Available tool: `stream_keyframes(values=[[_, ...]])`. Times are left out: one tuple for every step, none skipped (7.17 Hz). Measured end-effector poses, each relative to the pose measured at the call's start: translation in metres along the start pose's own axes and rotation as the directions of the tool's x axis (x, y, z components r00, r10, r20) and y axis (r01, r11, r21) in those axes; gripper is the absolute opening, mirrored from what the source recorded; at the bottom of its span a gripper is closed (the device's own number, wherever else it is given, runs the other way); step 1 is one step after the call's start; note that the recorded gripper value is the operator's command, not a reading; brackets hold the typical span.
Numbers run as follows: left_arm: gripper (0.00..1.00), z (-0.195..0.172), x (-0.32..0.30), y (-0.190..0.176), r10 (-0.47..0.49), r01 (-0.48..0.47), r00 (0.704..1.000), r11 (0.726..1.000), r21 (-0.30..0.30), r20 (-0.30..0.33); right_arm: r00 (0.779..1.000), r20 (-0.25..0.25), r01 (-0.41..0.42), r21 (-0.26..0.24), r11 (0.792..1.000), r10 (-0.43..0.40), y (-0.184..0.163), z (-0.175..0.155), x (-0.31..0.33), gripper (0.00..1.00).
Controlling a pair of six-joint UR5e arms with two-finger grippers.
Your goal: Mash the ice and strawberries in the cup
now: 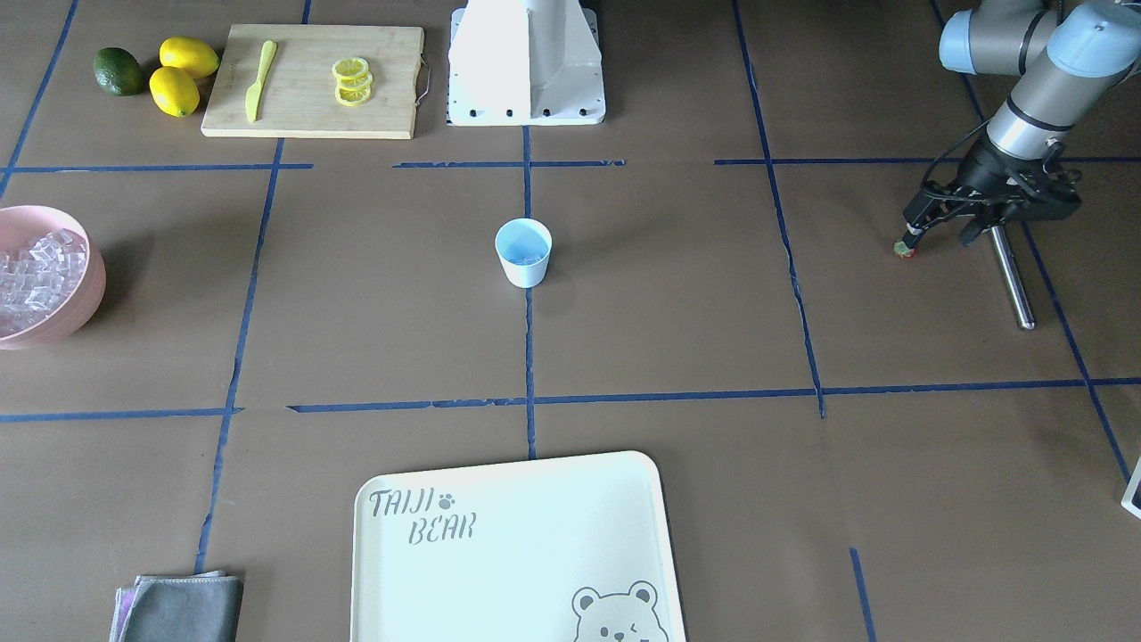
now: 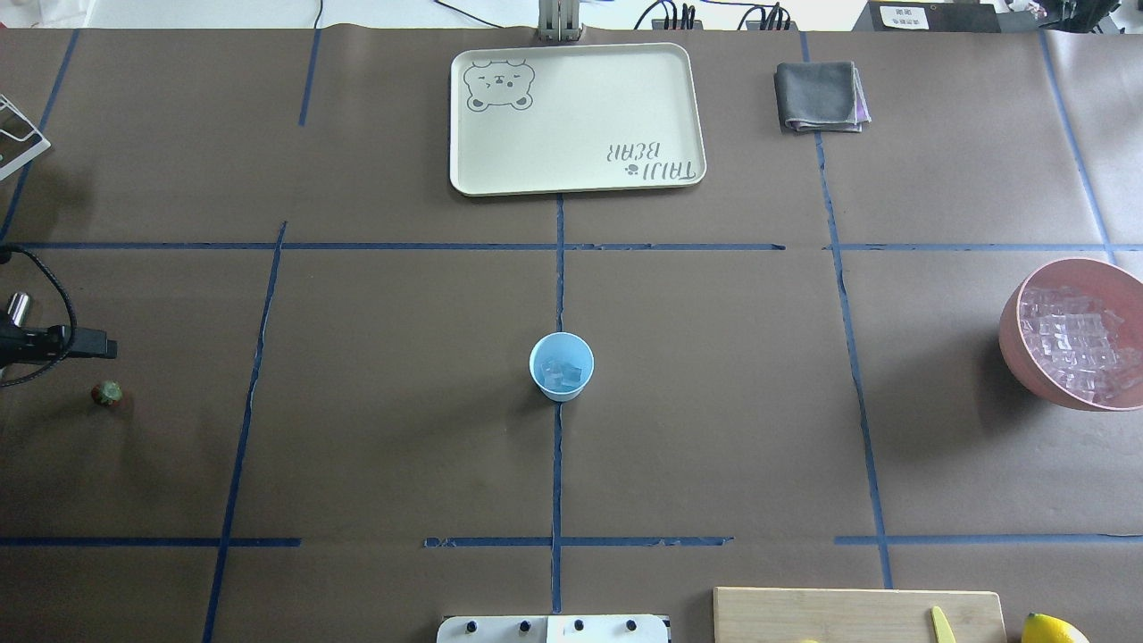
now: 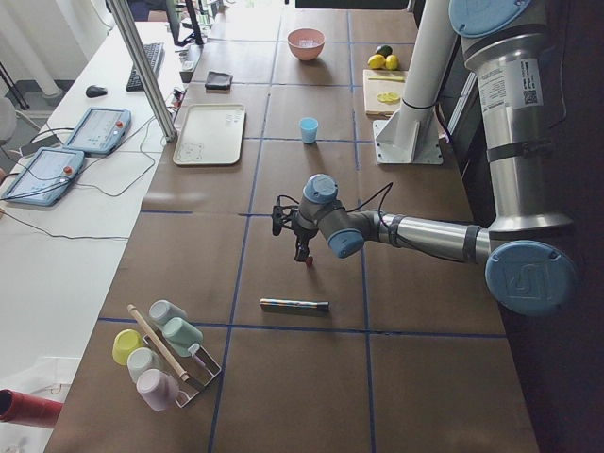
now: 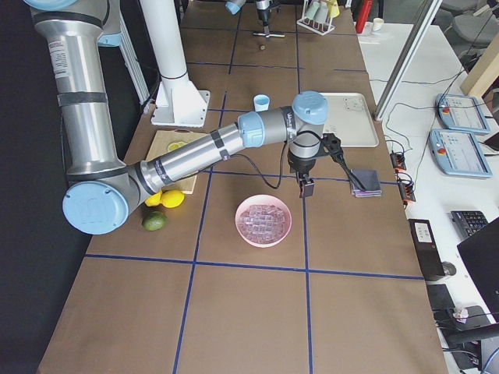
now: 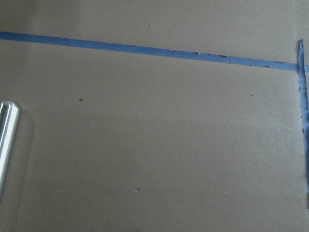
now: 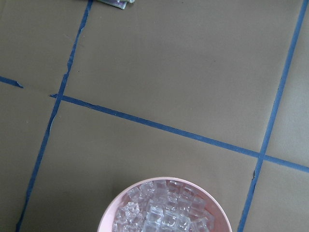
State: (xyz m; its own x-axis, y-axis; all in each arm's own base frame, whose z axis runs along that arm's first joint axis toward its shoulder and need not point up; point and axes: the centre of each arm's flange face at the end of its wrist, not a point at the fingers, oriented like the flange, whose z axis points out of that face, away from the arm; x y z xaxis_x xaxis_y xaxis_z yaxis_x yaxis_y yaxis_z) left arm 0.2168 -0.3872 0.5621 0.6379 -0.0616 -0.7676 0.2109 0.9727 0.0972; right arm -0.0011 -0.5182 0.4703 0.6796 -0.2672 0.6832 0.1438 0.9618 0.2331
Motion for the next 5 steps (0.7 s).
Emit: stream_keyframes(values=[[0.95,0.005,0.000,0.003,0.004,-0.004,1.000,1.000,-0.005,0.008,1.000,0.013,-0.006,0.003,1.000,0.006,0.017,0.013,0.023,0.99],[0.95,0.007,-0.001,0.005,0.005,-0.005,1.000,1.000,-0.007,0.012,1.000,0.017,-0.009,0.008,1.000,0.009,0.035,0.027,0.045,0.99],[0.95,0.008,-0.003,0.006,0.005,-0.005,1.000,1.000,-0.010,0.016,1.000,0.017,-0.011,0.013,1.000,0.011,0.050,0.038,0.068,0.99],[0.94,0.009,-0.004,0.008,0.005,-0.005,1.000,1.000,-0.013,0.019,1.000,0.016,-0.011,0.017,1.000,0.011,0.063,0.046,0.086,0.99],[0.94,0.012,-0.004,0.011,0.009,-0.008,1.000,1.000,-0.022,0.022,1.000,0.020,-0.018,0.022,1.000,0.017,0.072,0.048,0.096,0.99]])
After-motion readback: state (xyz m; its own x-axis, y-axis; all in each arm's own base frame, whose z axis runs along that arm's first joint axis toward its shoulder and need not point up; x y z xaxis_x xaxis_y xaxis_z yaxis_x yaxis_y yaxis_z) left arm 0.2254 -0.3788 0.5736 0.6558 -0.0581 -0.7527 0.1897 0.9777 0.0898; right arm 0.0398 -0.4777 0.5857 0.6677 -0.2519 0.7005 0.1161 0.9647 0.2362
